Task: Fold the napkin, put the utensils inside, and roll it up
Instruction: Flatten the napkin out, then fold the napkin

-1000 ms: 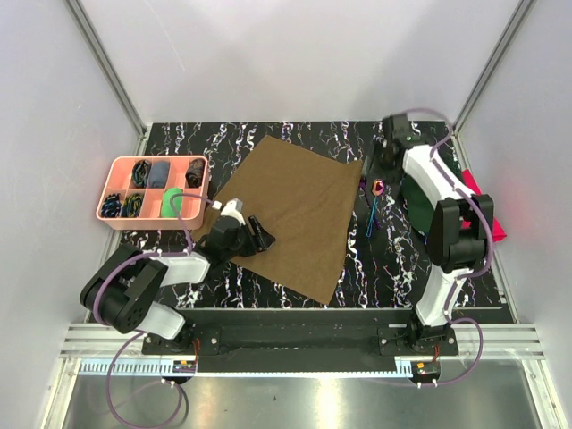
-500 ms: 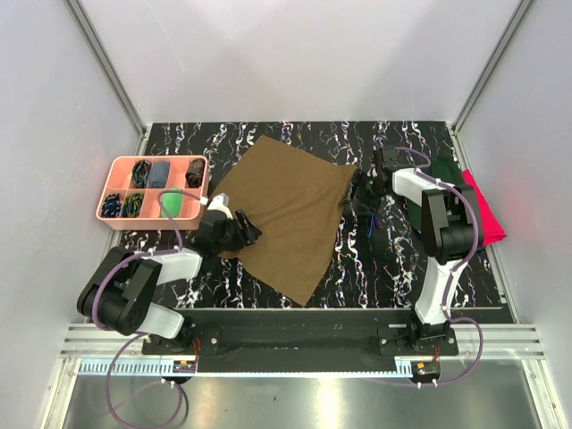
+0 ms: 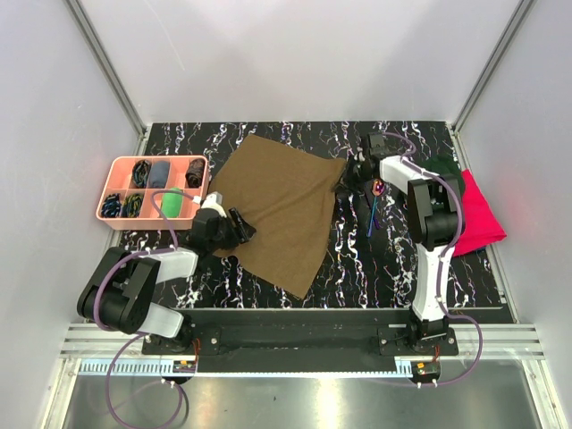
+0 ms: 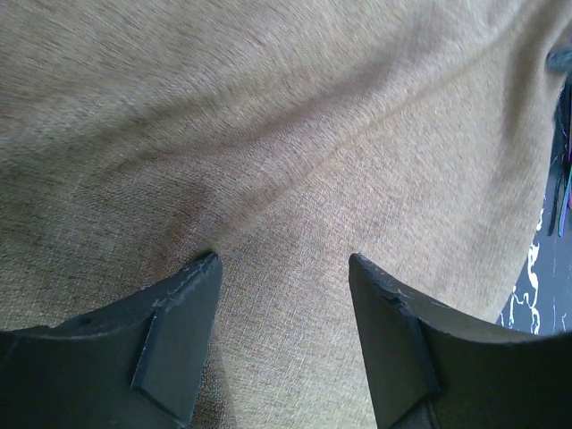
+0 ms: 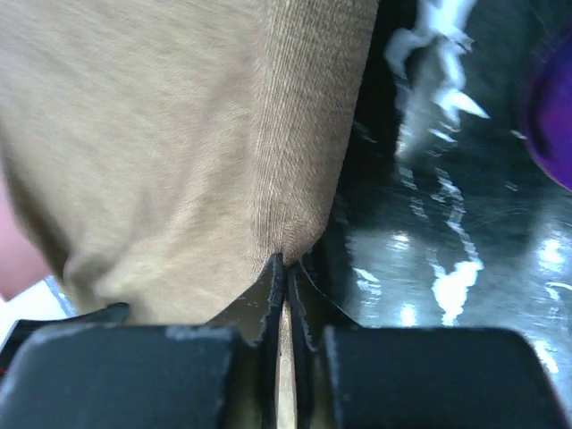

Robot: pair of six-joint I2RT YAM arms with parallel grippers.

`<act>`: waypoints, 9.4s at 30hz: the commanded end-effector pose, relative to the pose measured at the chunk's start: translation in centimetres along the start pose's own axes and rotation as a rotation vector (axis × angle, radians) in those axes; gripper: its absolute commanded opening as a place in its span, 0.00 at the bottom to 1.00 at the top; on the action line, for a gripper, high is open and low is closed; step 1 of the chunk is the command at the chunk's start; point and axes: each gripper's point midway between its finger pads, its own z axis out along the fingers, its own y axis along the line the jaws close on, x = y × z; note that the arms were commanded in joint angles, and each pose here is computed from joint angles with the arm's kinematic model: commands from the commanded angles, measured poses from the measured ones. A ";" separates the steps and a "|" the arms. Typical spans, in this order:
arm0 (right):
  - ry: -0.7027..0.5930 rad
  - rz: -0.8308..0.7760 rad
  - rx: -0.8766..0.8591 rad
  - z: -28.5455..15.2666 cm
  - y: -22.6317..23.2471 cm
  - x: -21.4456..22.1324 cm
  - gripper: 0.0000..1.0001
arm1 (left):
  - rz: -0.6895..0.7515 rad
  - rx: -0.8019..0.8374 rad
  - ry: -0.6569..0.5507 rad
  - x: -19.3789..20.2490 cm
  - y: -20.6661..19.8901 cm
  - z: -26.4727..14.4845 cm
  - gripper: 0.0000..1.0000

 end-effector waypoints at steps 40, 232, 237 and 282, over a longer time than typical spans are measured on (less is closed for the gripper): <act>-0.074 -0.086 0.135 -2.0 0.2 -3.4 0.06 | 0.021 -0.129 0.159 3.7 4.2 -0.4 0.65; -0.361 -0.029 0.130 -24.0 -2.9 9.3 0.85 | 0.851 0.149 0.060 6.4 -18.1 2.3 0.00; -0.359 -0.028 0.127 -23.7 -2.8 9.0 0.85 | 0.840 0.065 0.032 2.8 -17.2 4.5 0.00; -0.207 -0.022 0.156 -16.4 -3.9 5.3 0.83 | 0.519 -0.043 -0.160 -25.2 -8.4 19.1 0.00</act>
